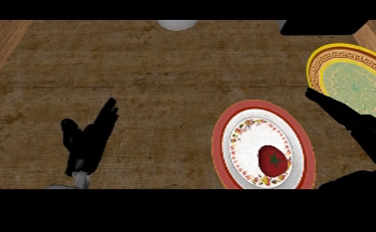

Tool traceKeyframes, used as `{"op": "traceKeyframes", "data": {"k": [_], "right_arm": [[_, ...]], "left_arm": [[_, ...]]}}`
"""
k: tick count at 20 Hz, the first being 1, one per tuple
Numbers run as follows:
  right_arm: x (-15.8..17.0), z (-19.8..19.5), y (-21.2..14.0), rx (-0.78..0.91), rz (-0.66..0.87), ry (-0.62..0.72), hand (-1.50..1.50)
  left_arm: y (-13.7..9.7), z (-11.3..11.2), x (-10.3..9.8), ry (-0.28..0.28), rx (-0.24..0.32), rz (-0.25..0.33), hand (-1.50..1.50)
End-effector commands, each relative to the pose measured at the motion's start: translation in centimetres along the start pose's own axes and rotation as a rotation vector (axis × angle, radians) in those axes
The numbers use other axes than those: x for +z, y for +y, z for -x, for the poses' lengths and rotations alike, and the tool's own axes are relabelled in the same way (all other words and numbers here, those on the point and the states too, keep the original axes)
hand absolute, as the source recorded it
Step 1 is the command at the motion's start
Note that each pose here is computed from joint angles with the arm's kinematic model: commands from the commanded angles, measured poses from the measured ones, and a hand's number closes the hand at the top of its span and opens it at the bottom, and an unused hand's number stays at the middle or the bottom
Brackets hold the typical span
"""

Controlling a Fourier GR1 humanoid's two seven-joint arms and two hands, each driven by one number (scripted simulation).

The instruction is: Pick the tomato from the plate and place it in the plate

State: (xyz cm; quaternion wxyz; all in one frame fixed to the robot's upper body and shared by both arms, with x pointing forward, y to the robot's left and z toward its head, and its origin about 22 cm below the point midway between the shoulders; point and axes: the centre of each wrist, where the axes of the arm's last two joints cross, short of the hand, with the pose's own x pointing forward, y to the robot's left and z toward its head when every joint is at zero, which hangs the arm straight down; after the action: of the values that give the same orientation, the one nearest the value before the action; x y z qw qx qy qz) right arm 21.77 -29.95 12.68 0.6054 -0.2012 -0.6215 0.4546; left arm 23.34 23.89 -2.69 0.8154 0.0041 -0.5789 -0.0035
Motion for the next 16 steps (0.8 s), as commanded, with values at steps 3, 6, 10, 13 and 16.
{"op": "traceKeyframes", "data": {"k": [3, 6, 10, 13, 16], "right_arm": [[-0.9, -1.8, 2.9, 0.023, -0.073, 0.06, -1.5], [-1.8, -0.3, 3.7, 0.011, -0.13, 0.062, -1.5], [-0.7, -2.3, 5.5, -0.002, -0.118, 0.06, -1.5], [-1.6, -0.5, 7.1, 0.037, -0.13, 0.056, -1.5], [-1.3, -1.4, 6.9, 0.085, -0.108, 0.086, -1.5]], "left_arm": [[0.6, 1.1, -0.2, 0.035, 0.001, 0.006, 0.0], [-0.4, -0.5, -0.9, 0.051, 0.019, 0.02, 0.0], [-0.2, 1.3, -1.4, 0.064, -0.001, -0.003, 0.0], [-0.9, 0.3, -1.2, 0.052, 0.017, 0.016, 0.0], [-1.0, -0.1, 1.1, 0.037, -0.001, 0.014, 0.0]]}}
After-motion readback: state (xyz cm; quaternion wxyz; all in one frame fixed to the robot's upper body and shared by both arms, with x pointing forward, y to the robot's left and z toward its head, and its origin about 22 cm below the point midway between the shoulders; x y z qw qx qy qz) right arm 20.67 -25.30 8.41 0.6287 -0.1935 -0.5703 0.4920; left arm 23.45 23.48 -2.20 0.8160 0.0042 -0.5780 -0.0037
